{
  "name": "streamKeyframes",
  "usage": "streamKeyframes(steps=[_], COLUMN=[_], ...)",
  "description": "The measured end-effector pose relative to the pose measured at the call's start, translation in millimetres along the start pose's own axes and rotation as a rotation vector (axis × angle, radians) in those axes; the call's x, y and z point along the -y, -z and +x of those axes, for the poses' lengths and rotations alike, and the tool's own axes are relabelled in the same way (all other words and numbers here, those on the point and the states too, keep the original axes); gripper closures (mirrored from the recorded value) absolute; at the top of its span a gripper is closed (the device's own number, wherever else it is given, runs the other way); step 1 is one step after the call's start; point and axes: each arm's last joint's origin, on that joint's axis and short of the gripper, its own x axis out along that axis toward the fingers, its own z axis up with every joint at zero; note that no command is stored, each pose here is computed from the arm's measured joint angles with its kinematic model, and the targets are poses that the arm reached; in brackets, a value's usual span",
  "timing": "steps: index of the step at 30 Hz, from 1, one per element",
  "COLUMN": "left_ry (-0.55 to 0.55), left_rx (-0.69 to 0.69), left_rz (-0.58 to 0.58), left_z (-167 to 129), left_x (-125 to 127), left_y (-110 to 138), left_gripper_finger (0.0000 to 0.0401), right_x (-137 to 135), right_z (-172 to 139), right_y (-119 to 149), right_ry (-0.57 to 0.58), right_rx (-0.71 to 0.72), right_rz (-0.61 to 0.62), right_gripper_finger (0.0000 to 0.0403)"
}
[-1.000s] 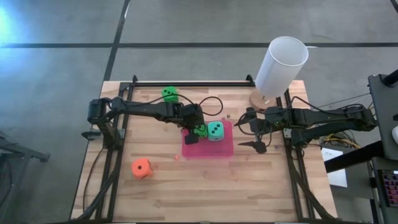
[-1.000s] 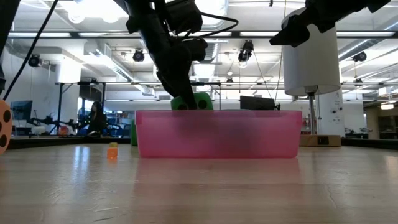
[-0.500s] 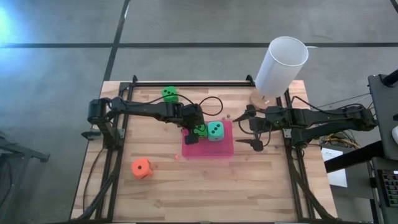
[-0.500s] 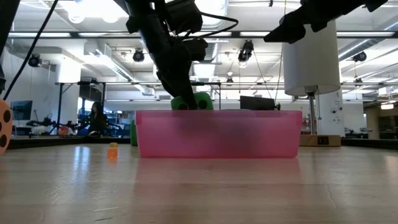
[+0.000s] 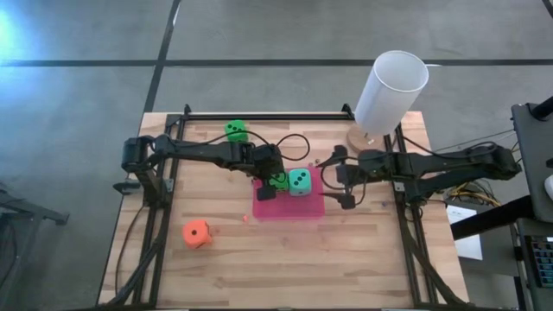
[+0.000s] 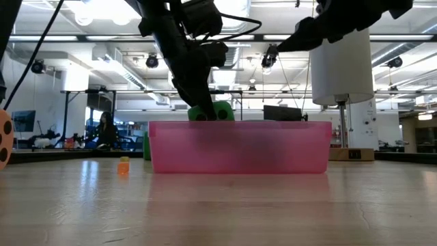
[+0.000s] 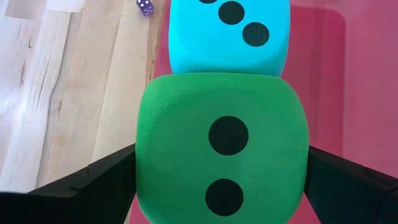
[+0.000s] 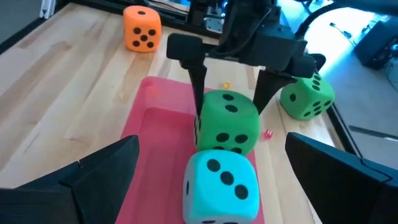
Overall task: Pick & Place Dice
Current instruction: Put the bottom large green die into the pink bin
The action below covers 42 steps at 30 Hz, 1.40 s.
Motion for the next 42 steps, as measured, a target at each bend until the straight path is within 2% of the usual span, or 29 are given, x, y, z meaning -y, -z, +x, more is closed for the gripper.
streamKeyframes(steps=[8,27,33,37,42], left_ry=[0.0,0.0,0.0,0.0,0.0], left_rx=[0.0,0.0,0.0,0.0,0.0], left_rz=[0.002,0.002,0.002,0.001,-0.001], left_z=[0.1,0.1,0.1,0.0,0.1], left_x=[0.0,0.0,0.0,0.1,0.1], left_y=[0.1,0.1,0.1,0.0,0.0], left_gripper_finger=[0.0002,0.0005,0.0002,0.0004,0.0005], right_x=[-1.3,-1.0,-2.9,-3.3,-3.3], right_z=[9.9,4.9,4.7,4.6,5.4], right_y=[4.7,2.3,3.7,4.3,4.7], right_ry=[-0.007,-0.016,-0.078,-0.099,-0.097], right_rx=[-0.041,-0.02,-0.028,-0.032,-0.036], right_rz=[0.115,0.083,0.086,0.087,0.084], right_gripper_finger=[0.0003,0.0003,0.0005,0.0025,0.0076])
